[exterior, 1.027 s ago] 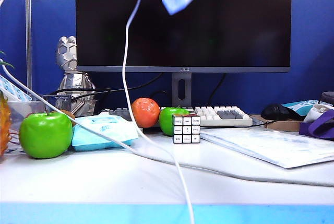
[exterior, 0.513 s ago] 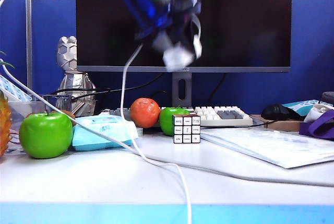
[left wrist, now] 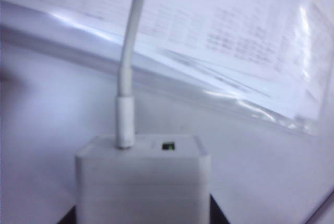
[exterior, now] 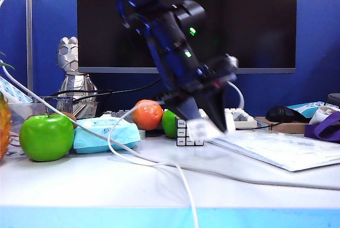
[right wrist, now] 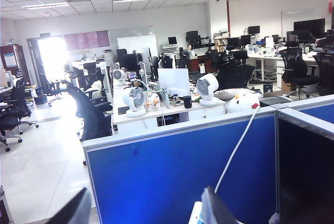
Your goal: Pick up the Type-C charging cable and the charging base, insert one end of the Type-C charger into the corresponding slot on the base, and finally place the plugged-in charger back on the table.
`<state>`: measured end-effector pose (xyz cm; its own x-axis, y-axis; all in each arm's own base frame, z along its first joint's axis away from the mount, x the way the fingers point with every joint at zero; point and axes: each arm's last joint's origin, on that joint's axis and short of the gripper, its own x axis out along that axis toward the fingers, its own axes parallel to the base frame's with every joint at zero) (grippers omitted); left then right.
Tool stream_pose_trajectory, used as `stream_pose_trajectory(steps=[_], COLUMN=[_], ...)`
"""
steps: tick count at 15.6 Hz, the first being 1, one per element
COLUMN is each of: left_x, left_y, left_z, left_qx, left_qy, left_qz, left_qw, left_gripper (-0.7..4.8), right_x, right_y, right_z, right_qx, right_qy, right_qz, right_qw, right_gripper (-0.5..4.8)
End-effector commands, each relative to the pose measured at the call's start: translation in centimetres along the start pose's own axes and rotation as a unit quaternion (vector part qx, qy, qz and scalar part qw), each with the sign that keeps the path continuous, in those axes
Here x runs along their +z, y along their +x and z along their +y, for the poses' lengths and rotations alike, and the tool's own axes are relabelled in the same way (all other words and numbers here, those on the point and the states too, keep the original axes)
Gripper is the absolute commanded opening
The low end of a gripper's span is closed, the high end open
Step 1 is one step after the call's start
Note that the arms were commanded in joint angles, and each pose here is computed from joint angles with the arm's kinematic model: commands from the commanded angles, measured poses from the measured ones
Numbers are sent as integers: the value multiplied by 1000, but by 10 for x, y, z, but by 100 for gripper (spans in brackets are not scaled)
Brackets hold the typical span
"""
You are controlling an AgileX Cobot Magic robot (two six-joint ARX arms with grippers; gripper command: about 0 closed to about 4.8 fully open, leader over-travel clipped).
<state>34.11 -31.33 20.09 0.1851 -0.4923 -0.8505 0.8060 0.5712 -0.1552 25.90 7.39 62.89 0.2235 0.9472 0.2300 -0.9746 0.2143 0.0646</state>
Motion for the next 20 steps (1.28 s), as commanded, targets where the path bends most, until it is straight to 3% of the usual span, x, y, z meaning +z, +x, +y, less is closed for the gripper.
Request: stream_pose_trajectory(steps=[1,2,4,6,8,9,11,12,15,19,20], left_x=[0,0,0,0,-2,-3,-3,2,13,20,22], left_y=[11,11,11,11,10,9,2,-16,-60,-106,-121], left_z=[-5,-4,-4,-4,-5,-5,-7,-11,-21,-31,-35], left_qx=[14,22,38,38,36,35,35,37,43,51,54], left_qy=[11,11,21,23,30,29,29,30,41,54,58], left_qz=[5,6,8,10,22,27,28,11,-40,-101,-123], left_qw=[1000,1000,999,999,999,999,999,999,997,992,989], left_gripper=[24,26,198,226,362,377,340,180,80,49,49], right_x=[1,1,1,1,0,-1,-1,0,2,2,3], right_y=[-1,-1,-1,-1,-1,-1,-1,-1,-7,-8,-10], right_z=[3,2,2,3,2,2,2,2,0,-1,-1], right_qx=[-2,-2,-1,-1,-2,-3,-3,-5,-26,-30,-31], right_qy=[0,2,0,0,6,8,6,2,-9,-5,-6], right_qz=[0,1,2,2,5,5,5,4,-4,-2,-2], right_qw=[1000,1000,1000,1000,1000,1000,1000,1000,1000,1000,999], right_gripper=[283,283,283,283,283,283,283,283,245,194,154])
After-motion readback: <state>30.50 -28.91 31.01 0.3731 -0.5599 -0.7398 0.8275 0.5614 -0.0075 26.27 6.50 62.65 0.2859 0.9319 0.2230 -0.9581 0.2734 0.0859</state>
